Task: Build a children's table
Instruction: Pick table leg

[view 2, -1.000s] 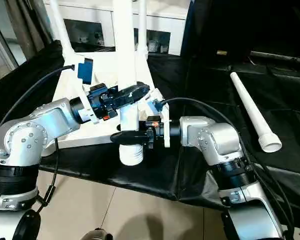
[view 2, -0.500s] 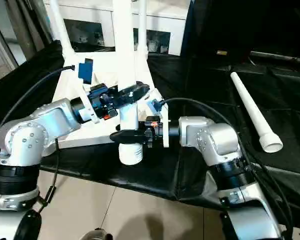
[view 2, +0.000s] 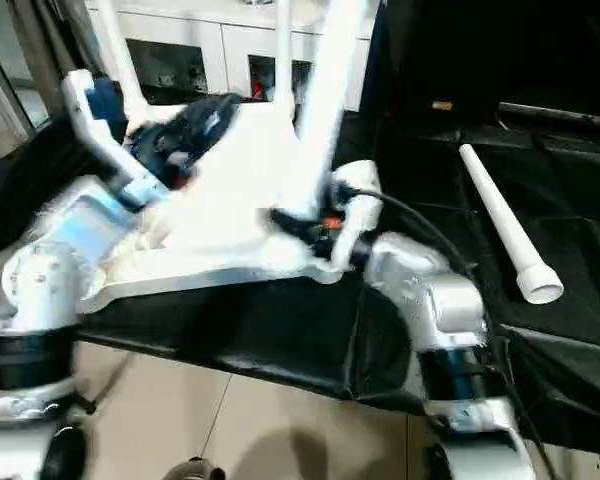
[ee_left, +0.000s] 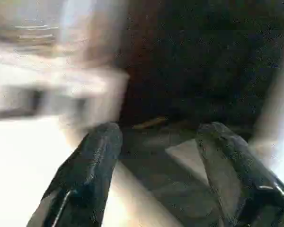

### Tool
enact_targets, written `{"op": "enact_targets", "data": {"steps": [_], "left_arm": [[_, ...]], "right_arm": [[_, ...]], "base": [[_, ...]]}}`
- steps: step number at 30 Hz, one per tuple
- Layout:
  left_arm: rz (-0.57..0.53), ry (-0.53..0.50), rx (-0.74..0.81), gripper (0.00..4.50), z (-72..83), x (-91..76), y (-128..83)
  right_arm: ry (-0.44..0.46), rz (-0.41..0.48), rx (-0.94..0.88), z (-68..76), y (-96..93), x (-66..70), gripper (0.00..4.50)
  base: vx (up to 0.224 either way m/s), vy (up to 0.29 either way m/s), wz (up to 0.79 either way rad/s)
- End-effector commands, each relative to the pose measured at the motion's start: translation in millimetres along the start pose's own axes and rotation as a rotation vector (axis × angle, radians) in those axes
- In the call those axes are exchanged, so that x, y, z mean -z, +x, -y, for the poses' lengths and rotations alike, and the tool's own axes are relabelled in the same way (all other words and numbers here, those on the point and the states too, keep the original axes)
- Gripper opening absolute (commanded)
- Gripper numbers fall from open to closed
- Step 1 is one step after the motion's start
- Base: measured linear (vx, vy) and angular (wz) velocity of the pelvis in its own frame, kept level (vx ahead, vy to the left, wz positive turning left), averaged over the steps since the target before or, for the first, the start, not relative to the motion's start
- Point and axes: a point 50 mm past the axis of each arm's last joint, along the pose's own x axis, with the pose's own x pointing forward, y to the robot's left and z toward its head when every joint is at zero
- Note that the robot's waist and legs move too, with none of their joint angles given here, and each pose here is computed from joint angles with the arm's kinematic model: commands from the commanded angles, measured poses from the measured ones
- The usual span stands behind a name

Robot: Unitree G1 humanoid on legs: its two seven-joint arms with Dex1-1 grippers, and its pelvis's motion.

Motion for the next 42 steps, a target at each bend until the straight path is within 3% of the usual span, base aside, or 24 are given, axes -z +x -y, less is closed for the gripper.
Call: {"op": "enact_targets", "data": {"steps": [1,2,5,7,10,12,20,23,26,31,42], "left_arm": [[-0.050,0.108,-0.185,3.02,-16.4,16.2,-15],[-0.081,0.168,-0.235,3.02,-18.2,32.9,-39],[-0.070,0.212,-0.254,3.02,-14.0,43.6,-51],[-0.023,0.177,-0.324,3.02,-14.3,54.8,-64],[-0.022,0.196,-0.371,3.02,-11.6,72.6,-87],[-0.035,0.183,-0.383,3.02,-7.4,76.2,-91],[-0.019,0.216,-0.395,3.02,-6.3,74.4,-86],[-0.012,0.210,-0.381,3.02,-1.3,77.0,-83],[-0.013,0.214,-0.371,3.02,1.2,77.8,-81],[-0.013,0.212,-0.356,3.02,5.0,79.1,-77],[-0.024,0.210,-0.410,3.02,2.9,82.4,-79]], "right_arm": [[-0.070,0.062,0.136,7.6,-7.0,-7.9,1.93],[-0.045,0.063,0.176,6.4,-17.0,1.5,1.93],[0.010,0.083,0.215,5.0,-26.5,11.4,1.93],[0.063,0.095,0.237,0.2,-36.8,23.0,1.93],[0.003,0.027,0.226,-10.2,-49.2,44.5,1.93],[0.010,0.029,0.236,-13.2,-50.6,48.4,1.93],[0.025,0.040,0.235,-12.9,-43.6,43.0,1.93],[-0.048,0.020,0.208,-15.9,-41.4,42.5,1.93],[-0.061,0.018,0.210,-15.9,-41.2,42.4,1.93],[-0.019,0.042,0.237,-12.9,-43.4,40.9,1.93],[-0.048,0.030,0.186,-18.9,-37.7,42.3,1.93]], "base": [[0.000,0.000,0.00],[0.000,0.000,0.00],[0.000,0.000,0.00],[0.000,0.000,0.00],[0.000,0.000,0.00],[0.000,0.000,0.00],[0.000,0.000,0.00],[-0.053,0.010,0.35],[0.032,-0.001,0.50],[0.148,0.010,0.53],[0.156,-0.144,0.05]]}}
